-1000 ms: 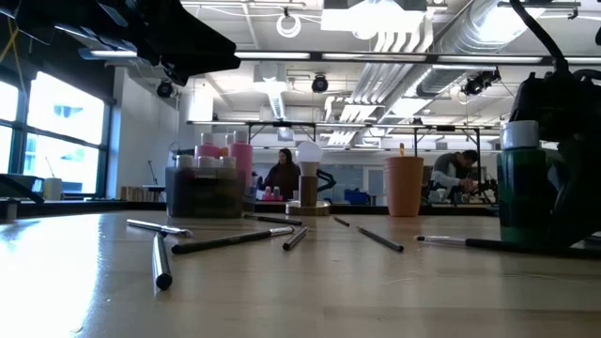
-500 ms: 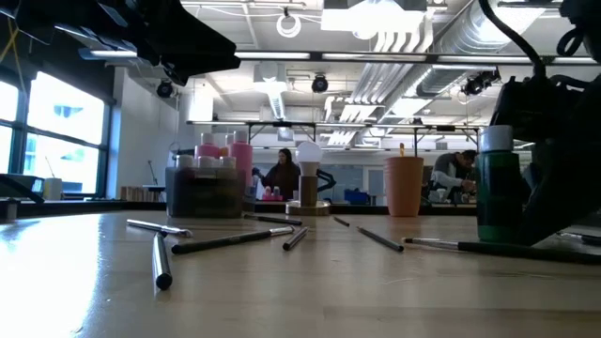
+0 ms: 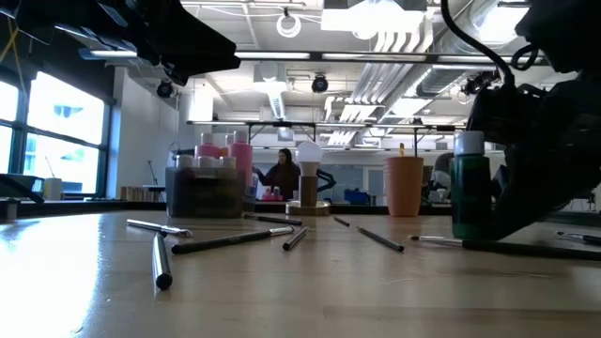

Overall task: Pick & Place Paint Supplies
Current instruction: Put the small green paint bottle into the gray bin

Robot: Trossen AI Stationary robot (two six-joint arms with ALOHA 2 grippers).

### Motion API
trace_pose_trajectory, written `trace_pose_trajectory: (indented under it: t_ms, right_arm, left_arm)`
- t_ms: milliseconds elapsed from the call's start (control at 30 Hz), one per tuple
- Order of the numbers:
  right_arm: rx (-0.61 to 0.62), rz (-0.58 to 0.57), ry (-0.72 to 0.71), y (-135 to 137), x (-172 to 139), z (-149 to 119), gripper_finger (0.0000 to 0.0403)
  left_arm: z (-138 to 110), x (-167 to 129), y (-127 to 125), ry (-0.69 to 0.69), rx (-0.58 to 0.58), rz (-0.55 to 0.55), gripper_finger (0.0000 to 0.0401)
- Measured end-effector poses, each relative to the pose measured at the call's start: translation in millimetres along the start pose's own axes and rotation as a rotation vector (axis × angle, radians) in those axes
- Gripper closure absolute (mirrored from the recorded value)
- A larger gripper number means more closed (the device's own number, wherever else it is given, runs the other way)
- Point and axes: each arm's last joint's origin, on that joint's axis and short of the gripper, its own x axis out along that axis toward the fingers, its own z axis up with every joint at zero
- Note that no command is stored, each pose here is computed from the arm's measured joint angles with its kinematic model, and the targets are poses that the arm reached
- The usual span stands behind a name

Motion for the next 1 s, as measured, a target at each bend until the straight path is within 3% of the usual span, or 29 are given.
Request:
trace_pose_trajectory:
  t_ms: [1000]
  right_arm:
    - [-0.006, 0.007, 0.024, -17, 5, 17, 0.0401]
  left_arm:
    - [0, 0, 0, 0.0, 0.0, 0.0, 0.0242]
